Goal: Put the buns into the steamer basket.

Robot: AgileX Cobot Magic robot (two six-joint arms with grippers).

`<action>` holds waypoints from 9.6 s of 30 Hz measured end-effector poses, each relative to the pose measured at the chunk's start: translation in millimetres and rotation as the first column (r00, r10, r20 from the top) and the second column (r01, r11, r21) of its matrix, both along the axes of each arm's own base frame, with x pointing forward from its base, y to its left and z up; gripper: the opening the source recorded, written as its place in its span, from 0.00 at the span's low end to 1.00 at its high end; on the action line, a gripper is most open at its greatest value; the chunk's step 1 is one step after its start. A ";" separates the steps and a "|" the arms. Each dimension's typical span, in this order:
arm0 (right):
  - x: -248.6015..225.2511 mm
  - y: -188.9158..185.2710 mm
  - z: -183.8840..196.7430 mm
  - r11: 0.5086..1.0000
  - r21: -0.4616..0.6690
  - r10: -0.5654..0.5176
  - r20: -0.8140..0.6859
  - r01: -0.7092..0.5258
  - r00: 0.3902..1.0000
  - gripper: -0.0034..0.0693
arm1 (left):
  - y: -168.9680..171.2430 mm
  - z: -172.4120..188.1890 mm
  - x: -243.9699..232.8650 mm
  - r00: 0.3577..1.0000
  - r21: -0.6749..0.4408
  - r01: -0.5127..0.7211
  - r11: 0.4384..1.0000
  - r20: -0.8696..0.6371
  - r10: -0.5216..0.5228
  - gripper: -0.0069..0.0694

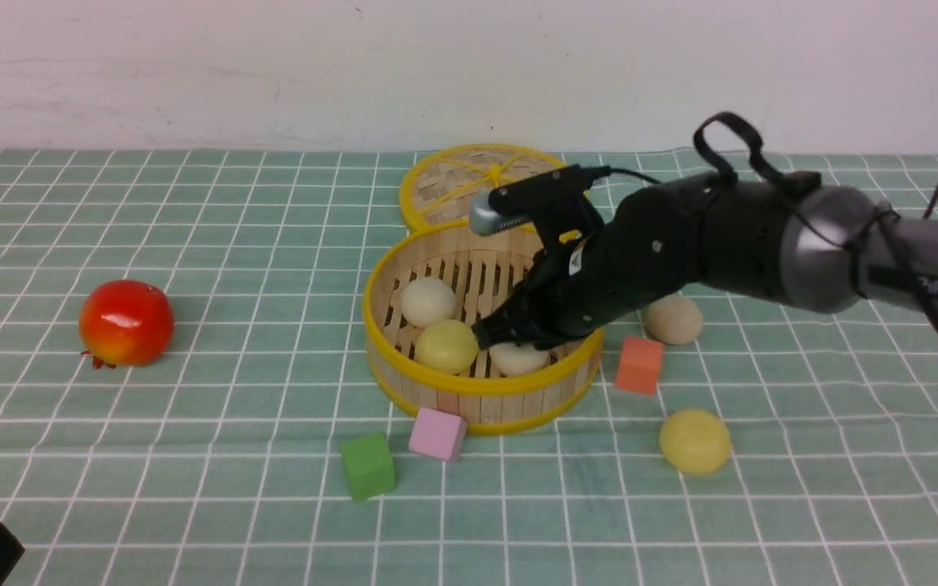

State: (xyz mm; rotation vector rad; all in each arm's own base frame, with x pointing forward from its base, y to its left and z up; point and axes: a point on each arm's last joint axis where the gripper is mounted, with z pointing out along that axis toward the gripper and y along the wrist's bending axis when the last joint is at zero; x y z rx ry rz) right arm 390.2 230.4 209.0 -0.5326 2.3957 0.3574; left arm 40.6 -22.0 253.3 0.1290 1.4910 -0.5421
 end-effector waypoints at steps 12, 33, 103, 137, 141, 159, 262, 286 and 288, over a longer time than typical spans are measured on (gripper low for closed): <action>-19.8 -10.6 53.2 1.000 0.011 0.017 0.030 -0.017 0.999 0.68 | 0.0 0.0 0.0 1.000 0.000 0.000 1.000 0.000 0.000 0.19; -82.0 -118.3 18.3 0.947 -0.180 -0.300 -0.191 0.267 0.935 0.44 | 0.0 0.0 0.0 1.000 0.000 0.000 1.000 0.000 0.000 0.21; 53.0 -19.4 -3.1 0.995 0.012 -0.095 0.102 0.094 0.990 0.07 | 0.0 0.0 0.0 1.000 0.000 0.000 1.000 0.000 0.000 0.26; 65.7 -134.4 6.8 0.936 -0.082 -0.350 -0.113 0.343 0.930 0.52 | 0.0 0.0 0.0 1.000 0.000 0.000 1.000 0.000 0.000 0.28; 70.9 -130.8 2.4 0.941 -0.037 -0.339 -0.092 0.337 0.936 0.49 | 0.0 0.0 0.0 1.000 0.000 0.000 1.000 0.000 0.000 0.28; 84.2 -130.1 -30.0 0.938 -0.026 -0.348 -0.073 0.347 0.935 0.48 | 0.0 0.0 0.0 1.000 0.000 0.000 1.000 0.000 0.000 0.29; -338.8 -216.3 108.5 0.974 0.028 -0.215 0.431 0.225 0.876 0.03 | 0.0 -0.3 0.1 1.000 0.000 0.000 1.000 -0.001 0.000 0.40; -338.1 -222.9 -34.7 0.931 0.136 -0.357 0.534 0.338 0.766 0.03 | -0.2 -0.6 0.0 1.000 0.002 0.001 1.000 -0.003 -0.001 0.40; -338.2 -222.8 -34.9 0.931 0.136 -0.356 0.533 0.338 0.768 0.03 | -0.2 -0.6 0.0 1.000 0.002 0.001 1.000 -0.003 -0.001 0.40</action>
